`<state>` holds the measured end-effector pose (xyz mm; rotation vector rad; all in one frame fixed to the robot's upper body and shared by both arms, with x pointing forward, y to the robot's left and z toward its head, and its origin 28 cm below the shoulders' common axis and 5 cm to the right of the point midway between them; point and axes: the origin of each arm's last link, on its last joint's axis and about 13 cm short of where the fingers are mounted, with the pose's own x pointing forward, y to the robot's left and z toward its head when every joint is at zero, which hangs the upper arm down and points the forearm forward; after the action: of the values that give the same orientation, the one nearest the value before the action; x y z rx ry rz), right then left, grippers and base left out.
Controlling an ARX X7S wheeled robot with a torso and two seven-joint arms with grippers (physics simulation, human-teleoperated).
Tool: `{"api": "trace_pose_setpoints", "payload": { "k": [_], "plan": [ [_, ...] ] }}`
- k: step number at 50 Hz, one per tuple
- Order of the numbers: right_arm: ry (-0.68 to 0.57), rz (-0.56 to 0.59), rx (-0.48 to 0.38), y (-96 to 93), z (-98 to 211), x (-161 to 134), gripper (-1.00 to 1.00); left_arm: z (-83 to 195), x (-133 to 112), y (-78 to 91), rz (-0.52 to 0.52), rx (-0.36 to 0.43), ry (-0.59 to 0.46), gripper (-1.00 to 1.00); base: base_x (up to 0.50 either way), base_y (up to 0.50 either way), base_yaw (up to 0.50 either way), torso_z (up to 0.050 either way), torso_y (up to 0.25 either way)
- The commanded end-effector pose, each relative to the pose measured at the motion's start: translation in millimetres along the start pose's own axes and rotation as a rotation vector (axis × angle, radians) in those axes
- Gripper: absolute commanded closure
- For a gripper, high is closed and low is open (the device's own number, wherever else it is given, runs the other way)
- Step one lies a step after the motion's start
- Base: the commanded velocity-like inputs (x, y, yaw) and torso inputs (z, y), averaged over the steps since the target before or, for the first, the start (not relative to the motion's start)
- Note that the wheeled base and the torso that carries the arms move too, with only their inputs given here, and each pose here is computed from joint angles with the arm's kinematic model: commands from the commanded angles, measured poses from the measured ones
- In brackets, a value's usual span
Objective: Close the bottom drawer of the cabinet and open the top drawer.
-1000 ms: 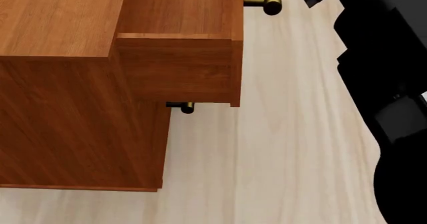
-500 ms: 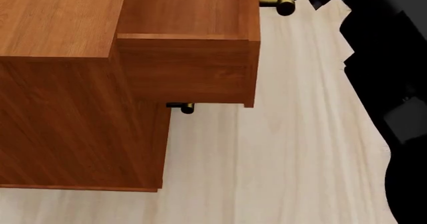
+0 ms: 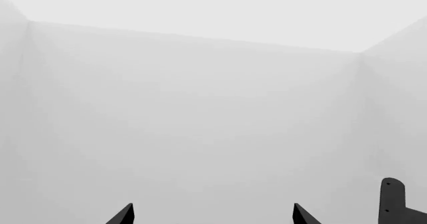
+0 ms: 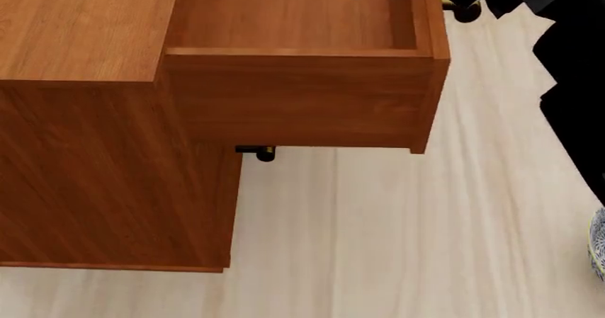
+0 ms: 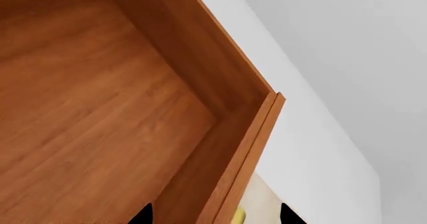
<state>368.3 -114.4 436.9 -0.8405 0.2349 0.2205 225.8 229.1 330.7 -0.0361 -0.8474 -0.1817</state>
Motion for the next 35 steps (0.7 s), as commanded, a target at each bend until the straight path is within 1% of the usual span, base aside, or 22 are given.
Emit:
{"api": "trace_pose_setpoints", "payload": {
  "k": [1, 26, 35],
  "plan": [
    [0.148, 0.18, 0.06, 19.7, -39, 19, -1.0, -1, 0, -0.2, 0.0, -0.003, 0.0, -1.0, 0.0, 0.0, 0.0, 0.0, -0.009],
    [0.235, 0.142, 0.074, 9.9, -64, 7, -1.0, -1, -1, -0.7, 0.002, -0.011, 0.0, -1.0, 0.0, 0.0, 0.0, 0.0, -0.003],
    [0.259, 0.106, 0.093, 0.4, -71, 0, -1.0, -1, 0, -0.6, 0.002, -0.011, -0.002, -1.0, -0.01, 0.0, -0.01, 0.0, 0.0]
  ]
}}
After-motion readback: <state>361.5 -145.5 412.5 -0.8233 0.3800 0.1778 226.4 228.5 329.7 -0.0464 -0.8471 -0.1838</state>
